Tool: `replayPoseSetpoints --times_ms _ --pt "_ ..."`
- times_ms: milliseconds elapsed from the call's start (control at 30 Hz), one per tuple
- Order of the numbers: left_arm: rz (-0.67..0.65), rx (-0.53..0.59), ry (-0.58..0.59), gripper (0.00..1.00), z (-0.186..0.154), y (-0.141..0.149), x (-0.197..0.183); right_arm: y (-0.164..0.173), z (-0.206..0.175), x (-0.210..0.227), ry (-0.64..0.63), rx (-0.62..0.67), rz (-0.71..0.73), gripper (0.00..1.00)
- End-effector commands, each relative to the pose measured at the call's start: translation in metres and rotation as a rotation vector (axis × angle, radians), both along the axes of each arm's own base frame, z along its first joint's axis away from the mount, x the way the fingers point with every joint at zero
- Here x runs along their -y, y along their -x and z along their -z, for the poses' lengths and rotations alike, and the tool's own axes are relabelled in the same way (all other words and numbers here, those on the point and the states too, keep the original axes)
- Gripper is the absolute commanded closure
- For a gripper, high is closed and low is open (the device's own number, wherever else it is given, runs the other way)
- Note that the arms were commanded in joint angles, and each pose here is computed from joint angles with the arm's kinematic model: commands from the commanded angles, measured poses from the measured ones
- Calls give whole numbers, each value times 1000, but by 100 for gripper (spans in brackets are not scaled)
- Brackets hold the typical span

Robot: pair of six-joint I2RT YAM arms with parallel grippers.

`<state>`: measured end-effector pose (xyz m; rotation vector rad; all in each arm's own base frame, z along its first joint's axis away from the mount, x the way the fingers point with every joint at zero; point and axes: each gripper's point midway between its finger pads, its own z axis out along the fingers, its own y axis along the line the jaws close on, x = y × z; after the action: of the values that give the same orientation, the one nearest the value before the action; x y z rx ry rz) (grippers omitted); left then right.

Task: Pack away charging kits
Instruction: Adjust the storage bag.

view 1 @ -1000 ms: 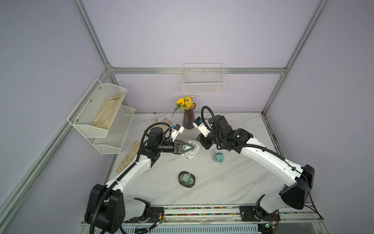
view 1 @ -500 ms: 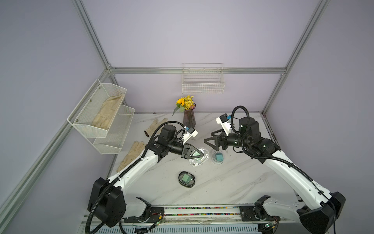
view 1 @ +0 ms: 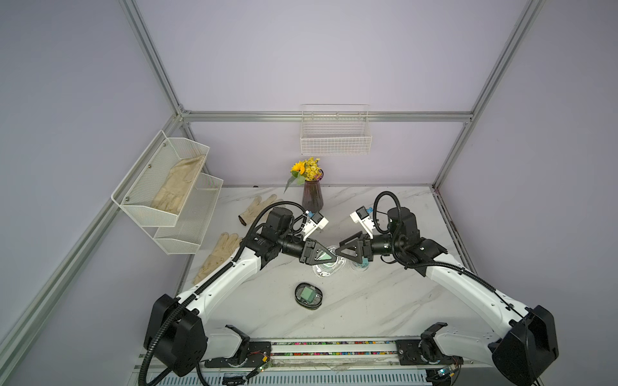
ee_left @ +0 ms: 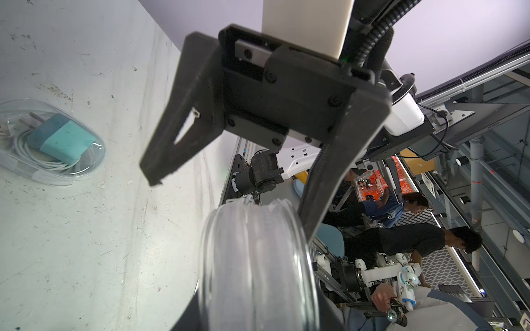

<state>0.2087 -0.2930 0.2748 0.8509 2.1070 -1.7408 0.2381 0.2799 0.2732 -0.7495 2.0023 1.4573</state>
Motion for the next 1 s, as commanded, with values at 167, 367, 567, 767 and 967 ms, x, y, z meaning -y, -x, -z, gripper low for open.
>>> replayPoseSetpoints --times_ms 167,367,567,767,967 --pt "44 170 98 100 -55 3 2 17 -2 -5 -113 -58 -108 81" --pt "34 178 103 97 -59 1 0 17 -9 -6 -155 -56 -104 100" --pt "-66 141 103 30 -55 -10 -3 10 -50 -1 -309 -21 -11 100" --pt "-448 78 220 2 -52 -50 -15 -9 -80 18 -558 -79 183 100" --pt "-802 118 403 2 -46 -78 -29 -20 -83 39 -775 -139 326 100"
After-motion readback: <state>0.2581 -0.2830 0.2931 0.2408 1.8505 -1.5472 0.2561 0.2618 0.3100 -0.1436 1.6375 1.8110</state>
